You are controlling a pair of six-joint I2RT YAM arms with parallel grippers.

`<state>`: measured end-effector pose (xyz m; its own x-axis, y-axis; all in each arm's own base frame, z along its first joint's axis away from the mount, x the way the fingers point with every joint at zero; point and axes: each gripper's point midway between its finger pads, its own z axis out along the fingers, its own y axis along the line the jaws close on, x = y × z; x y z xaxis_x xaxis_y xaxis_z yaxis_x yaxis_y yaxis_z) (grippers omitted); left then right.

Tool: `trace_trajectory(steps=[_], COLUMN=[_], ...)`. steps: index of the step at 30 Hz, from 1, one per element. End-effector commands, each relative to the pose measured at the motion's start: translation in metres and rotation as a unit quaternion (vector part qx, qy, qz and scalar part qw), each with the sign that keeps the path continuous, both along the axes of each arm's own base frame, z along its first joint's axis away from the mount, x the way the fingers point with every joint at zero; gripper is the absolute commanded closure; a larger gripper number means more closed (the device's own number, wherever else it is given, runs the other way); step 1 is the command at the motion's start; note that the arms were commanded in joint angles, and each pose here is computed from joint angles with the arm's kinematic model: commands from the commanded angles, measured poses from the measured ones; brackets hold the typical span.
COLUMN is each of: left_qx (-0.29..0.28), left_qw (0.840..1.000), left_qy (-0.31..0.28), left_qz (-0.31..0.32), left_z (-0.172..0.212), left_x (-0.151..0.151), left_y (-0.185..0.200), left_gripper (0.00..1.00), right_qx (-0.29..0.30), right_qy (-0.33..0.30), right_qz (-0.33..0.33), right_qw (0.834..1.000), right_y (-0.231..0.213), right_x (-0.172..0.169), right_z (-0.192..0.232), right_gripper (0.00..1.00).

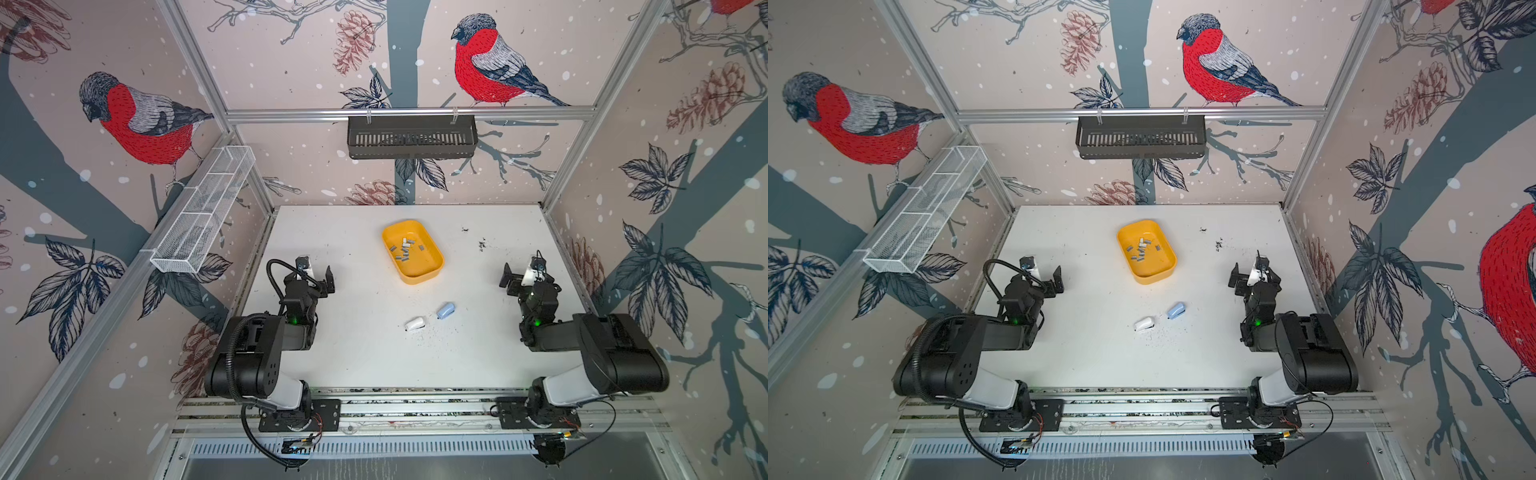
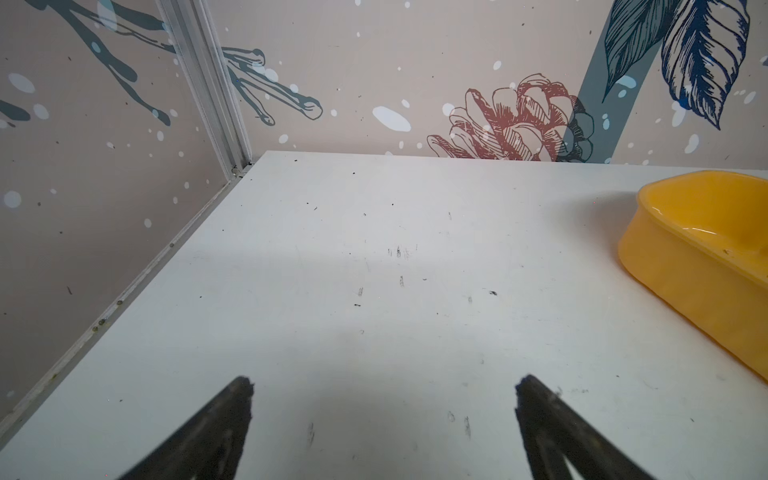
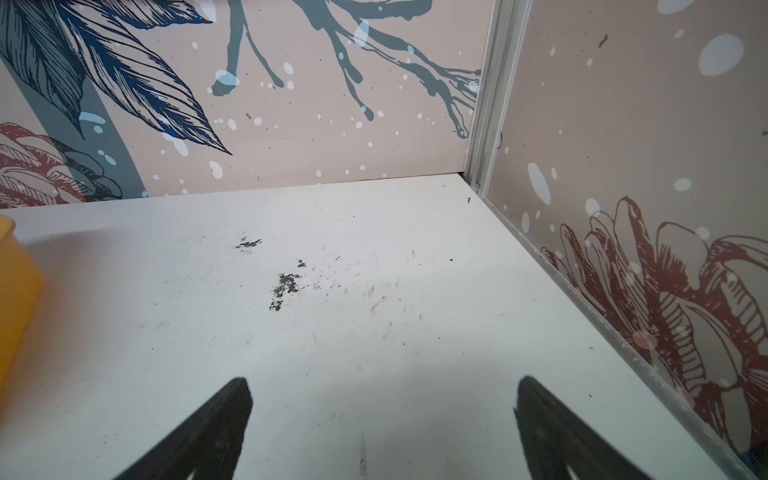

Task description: Load the staples into the stapler

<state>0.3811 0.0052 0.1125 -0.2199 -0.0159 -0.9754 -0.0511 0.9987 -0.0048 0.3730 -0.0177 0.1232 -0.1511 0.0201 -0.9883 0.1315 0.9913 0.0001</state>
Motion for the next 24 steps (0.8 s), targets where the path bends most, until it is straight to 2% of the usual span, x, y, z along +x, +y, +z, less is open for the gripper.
trace_trajectory(steps=[1, 2, 16, 24], left_qx=[0.002, 0.001, 0.001, 0.001], left_qw=[1.000, 1.000, 1.000, 1.000], left_qy=[-0.016, -0.017, -0.016, -0.016], left_qz=[0.000, 0.000, 0.000, 0.000], left_z=[0.0082, 0.0087, 0.0086, 0.0080], left_x=[0.0026, 0.0029, 0.0029, 0.0025], left_y=[0.0006, 0.0006, 0.0006, 0.0006], left_gripper=[0.02, 0.02, 0.02, 0.02], right_qx=[-0.001, -0.003, 0.003, 0.003], right_qy=[-0.004, -0.006, -0.003, -0.001], right_qz=[0.040, 0.057, 0.050, 0.027], right_qw=[0.999, 0.998, 0.999, 1.000], right_y=[0.0094, 0.0145, 0.0108, 0.0051], right_x=[0.0002, -0.0005, 0.0009, 0.0018], right_z=[0.0019, 0.0023, 0.0013, 0.0009], right_gripper=[0.00, 0.00, 0.00, 0.00])
